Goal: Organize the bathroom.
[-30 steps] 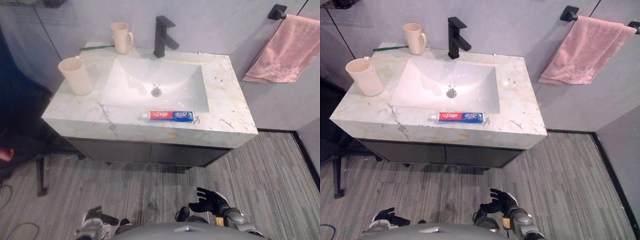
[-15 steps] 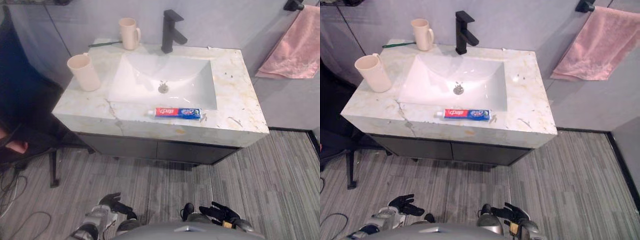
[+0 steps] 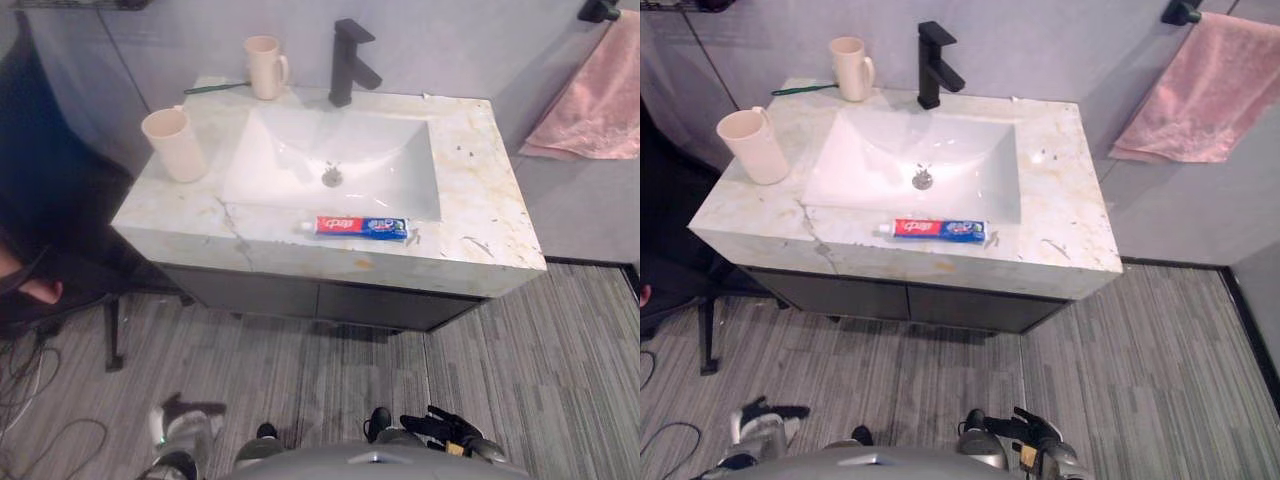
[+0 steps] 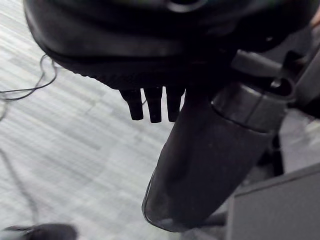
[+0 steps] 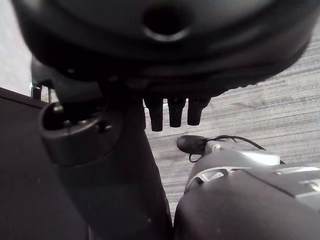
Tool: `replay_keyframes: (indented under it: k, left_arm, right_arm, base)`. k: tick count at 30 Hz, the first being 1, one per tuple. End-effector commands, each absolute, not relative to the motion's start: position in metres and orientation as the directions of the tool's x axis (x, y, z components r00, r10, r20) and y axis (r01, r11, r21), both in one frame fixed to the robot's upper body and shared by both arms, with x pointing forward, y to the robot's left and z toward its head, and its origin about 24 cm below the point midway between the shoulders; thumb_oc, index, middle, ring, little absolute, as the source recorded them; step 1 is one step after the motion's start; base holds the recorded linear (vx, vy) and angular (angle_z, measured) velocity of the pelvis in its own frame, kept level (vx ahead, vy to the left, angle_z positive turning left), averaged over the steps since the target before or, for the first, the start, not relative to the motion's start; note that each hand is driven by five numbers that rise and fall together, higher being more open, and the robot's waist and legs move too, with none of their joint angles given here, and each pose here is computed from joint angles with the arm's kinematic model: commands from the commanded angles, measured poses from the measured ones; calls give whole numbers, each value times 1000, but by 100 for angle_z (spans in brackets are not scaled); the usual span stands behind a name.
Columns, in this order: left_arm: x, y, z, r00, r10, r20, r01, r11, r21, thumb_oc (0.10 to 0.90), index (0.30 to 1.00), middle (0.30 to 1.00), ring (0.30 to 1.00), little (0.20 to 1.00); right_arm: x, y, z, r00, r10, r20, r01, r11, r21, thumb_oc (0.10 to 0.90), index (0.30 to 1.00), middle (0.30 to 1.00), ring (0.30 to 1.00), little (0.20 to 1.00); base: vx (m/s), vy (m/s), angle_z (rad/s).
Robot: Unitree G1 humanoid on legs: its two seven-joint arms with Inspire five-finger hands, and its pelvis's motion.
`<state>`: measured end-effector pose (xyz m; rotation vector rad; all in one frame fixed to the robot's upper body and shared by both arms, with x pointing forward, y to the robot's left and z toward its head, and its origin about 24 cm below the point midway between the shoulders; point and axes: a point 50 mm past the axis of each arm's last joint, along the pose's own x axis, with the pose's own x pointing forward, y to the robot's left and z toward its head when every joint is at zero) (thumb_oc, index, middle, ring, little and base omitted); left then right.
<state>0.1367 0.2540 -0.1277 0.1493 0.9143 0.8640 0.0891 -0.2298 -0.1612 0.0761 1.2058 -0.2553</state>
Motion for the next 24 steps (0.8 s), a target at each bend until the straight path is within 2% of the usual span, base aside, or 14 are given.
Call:
replay_keyframes:
  k: [1,4,5,8,9,13,16,20,24]
  left_arm:
    - [187,247,-88,443,823,-355,-737,560,379,800,900,900,900,900]
    - [204,241,-61,484,856,-185,-780,517,354,800,900,900,900,900]
    - [211,244,-37,459,888,-27,-838,442,321,800,900,900,900,900]
    - [222,249,-8,466,878,109,-862,423,279,800,900,900,900,900]
    - [232,249,28,491,834,251,-870,456,187,800,900,900,900,900]
    - [238,239,101,512,690,512,-811,585,22,800,900,900,900,900]
    - [236,223,140,474,573,668,-751,659,-32,800,900,900,900,900]
    - [237,205,170,450,428,784,-675,737,-15,800,900,900,900,900]
    - [246,183,190,522,191,831,-561,811,166,800,900,900,900,900]
  right_arm:
    - [87,-228,-164,283,-178,-942,234,966,-112,800,900,900,900,900]
    - [86,-227,-164,278,-186,-943,248,962,-117,800,900,900,900,900]
    - [86,-227,-164,269,-185,-945,255,960,-115,800,900,900,900,900]
    - [87,-228,-164,261,-189,-947,266,957,-117,800,900,900,900,900]
    - [90,-229,-163,255,-198,-946,277,953,-124,800,900,900,900,900]
    - [89,-233,-162,249,-215,-944,305,943,-134,800,900,900,900,900]
    - [88,-234,-163,247,-214,-945,304,943,-134,800,900,900,900,900]
    - [86,-235,-163,243,-213,-947,297,945,-136,800,900,900,900,900]
    - [86,-237,-163,241,-212,-947,284,949,-140,800,900,900,900,900]
  base:
    - [-67,-15,16]
    - [-78,-14,16]
    - [-112,-28,13]
    - [-98,-41,13]
    - [-89,-52,20]
    - [-73,-50,12]
    - [-37,-36,4]
    - [-19,-35,3]
    - [0,0,0]
